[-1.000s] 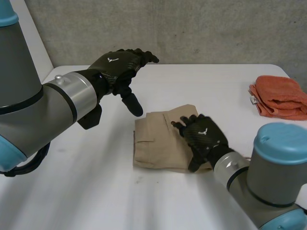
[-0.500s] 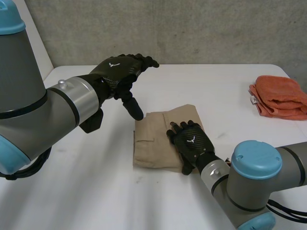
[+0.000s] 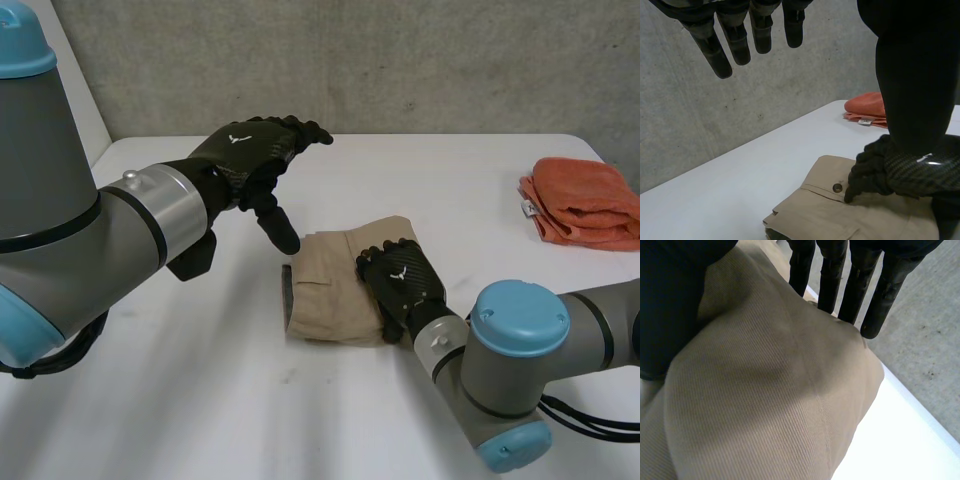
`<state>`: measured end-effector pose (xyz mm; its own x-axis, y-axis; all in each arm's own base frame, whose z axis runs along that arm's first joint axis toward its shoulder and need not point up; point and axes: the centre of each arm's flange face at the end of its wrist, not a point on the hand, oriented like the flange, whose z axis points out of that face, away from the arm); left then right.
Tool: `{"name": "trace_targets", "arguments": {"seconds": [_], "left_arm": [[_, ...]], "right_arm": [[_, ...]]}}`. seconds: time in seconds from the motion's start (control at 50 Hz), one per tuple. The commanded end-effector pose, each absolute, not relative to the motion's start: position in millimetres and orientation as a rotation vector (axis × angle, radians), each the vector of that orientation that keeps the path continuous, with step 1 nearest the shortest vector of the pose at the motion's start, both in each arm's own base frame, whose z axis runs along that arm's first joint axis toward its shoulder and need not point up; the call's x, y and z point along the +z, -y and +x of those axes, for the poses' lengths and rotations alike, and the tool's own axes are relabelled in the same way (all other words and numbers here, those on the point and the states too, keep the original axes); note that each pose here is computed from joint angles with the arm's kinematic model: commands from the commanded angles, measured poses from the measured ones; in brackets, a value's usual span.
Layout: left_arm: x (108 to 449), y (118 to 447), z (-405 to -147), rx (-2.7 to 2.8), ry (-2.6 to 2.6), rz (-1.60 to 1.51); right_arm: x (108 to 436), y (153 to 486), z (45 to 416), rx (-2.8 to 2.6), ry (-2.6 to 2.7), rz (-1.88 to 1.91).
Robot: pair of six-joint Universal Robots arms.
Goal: Fold the laundry.
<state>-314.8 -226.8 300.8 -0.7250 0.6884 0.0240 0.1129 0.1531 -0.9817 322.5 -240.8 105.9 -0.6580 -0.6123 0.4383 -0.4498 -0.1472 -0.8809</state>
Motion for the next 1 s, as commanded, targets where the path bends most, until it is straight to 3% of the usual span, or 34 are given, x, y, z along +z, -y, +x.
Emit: {"name": "trace_targets", "arguments": {"seconds": [0.02,0.38,0.74,0.9,1.0], "left_arm": [[301,225,-316,1.602,1.959,-0.765],[299,225,-316,1.597,1.964,-0.766],[296,227,-316,1.592,1.972,-0.763],[290,231,-318,1.592,1.972,-0.763],[286,233,-319,1.588,1.982,-0.761]], "right_arm": [[115,253,330,-1.974,-1.927,-1.206],[116,265,328,-1.922,-1.985,-1.249],[140,379,224,-2.085,-2.158,-1.329],[139,421,221,-2.171,-2.036,-1.337],[179,464,212,-2.417,-1.909,-1.283]]}}
